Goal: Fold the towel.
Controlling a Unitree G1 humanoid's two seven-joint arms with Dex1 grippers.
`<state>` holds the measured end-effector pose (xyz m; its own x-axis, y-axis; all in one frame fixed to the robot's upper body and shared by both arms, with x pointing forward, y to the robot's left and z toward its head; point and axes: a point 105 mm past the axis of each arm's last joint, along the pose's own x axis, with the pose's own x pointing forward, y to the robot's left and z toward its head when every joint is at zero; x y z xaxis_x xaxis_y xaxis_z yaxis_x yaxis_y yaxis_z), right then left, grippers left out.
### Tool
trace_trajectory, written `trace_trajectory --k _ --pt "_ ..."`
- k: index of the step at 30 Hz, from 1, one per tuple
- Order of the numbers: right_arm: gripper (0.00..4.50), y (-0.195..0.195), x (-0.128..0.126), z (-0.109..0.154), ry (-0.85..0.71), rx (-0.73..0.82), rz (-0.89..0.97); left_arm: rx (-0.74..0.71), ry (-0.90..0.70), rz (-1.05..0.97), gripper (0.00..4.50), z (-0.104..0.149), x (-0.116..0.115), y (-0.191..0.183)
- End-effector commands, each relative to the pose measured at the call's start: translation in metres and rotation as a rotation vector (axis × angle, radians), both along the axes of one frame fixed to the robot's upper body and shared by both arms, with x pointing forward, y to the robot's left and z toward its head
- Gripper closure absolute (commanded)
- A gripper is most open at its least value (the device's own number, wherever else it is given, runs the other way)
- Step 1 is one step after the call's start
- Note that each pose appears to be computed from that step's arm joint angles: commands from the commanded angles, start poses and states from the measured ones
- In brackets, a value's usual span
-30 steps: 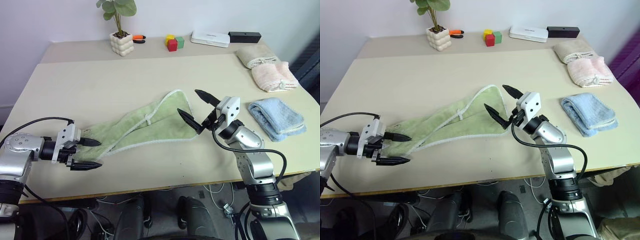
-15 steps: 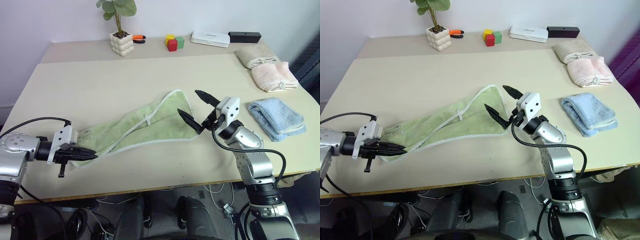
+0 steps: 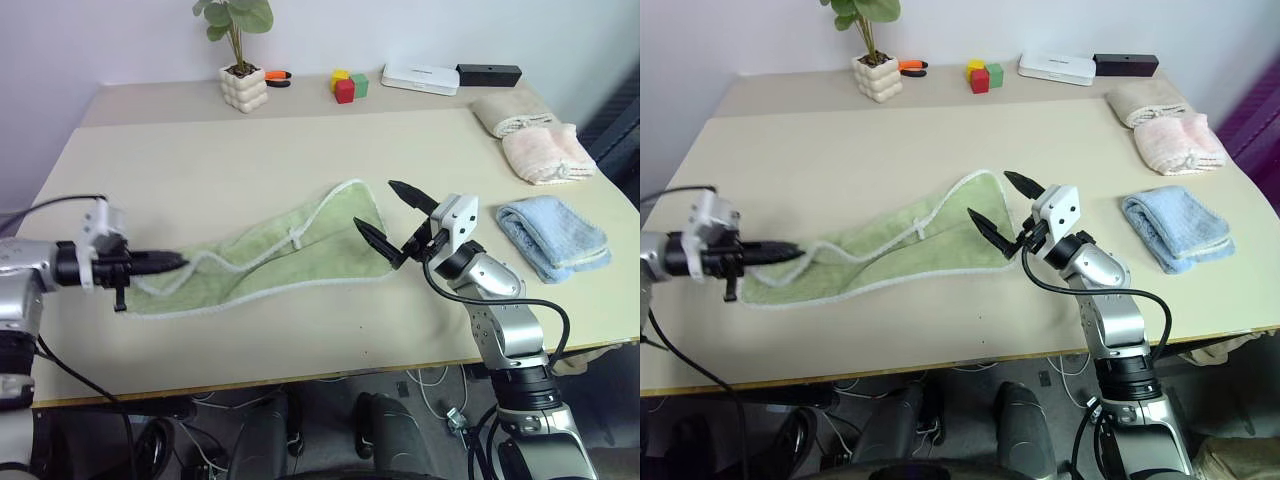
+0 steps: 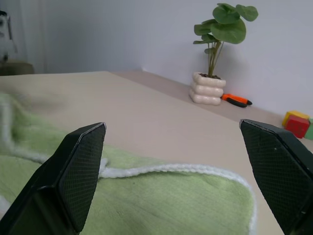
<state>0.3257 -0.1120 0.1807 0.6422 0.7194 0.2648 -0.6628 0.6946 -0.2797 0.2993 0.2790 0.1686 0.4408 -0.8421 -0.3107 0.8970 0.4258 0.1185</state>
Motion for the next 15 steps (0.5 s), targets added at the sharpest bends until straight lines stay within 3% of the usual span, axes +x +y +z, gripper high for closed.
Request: trace_trajectory --k 1,8,15 --pt "0.00 0.001 -0.002 0.008 -0.041 0.003 0.003 -0.076 -0.030 0.050 4.44 0.014 0.003 0.011" --pt "0.00 0.000 0.004 0.008 -0.051 -0.032 -0.022 -0.111 -0.052 0.037 4.44 0.018 0.003 0.010" --pt "0.00 -0.008 0.056 -0.005 -0.039 -0.260 -0.172 -0.105 0.015 -0.093 4.44 0.005 -0.031 -0.007"
